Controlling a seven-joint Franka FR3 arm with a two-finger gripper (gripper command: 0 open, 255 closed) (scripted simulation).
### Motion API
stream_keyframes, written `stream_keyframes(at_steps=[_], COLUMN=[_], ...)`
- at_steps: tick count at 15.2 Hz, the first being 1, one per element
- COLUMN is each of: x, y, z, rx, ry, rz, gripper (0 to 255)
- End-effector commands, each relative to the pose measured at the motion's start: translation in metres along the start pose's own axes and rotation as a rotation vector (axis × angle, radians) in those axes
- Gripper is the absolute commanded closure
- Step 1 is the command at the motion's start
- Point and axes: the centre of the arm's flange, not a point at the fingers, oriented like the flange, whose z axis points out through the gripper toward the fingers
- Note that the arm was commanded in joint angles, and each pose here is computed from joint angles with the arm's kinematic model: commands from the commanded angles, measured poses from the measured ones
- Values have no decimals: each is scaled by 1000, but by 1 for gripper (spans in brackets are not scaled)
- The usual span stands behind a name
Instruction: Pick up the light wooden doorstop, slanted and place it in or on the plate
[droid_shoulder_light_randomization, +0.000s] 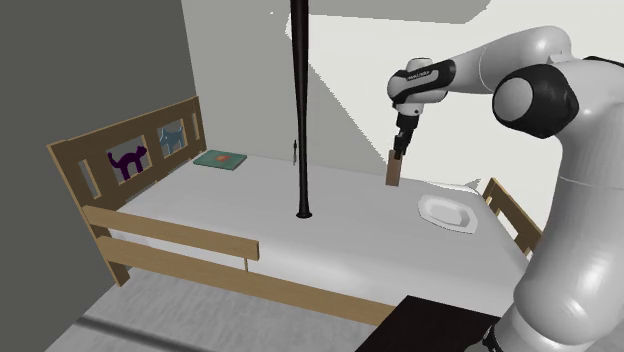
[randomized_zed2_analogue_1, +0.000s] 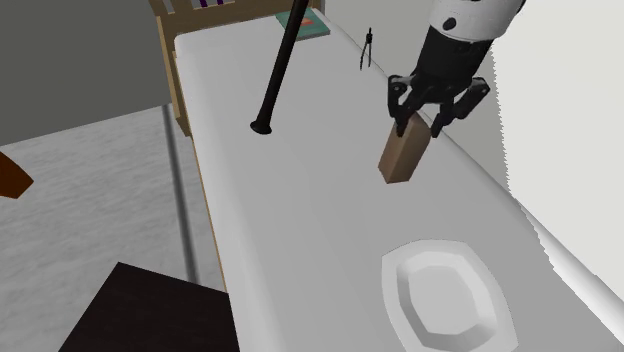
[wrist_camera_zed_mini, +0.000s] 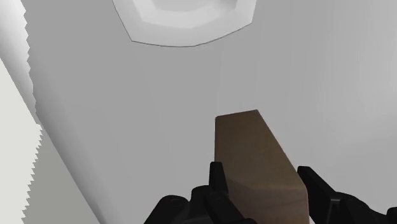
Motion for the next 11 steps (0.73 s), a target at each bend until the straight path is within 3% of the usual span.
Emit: stream_keyframes(at_steps=[1,11], x=[-26,-150], y=[7,48], z=[-6,-21], rx=[0,0], ry=[1,1], rz=[-1,-1], gripper=[255,255])
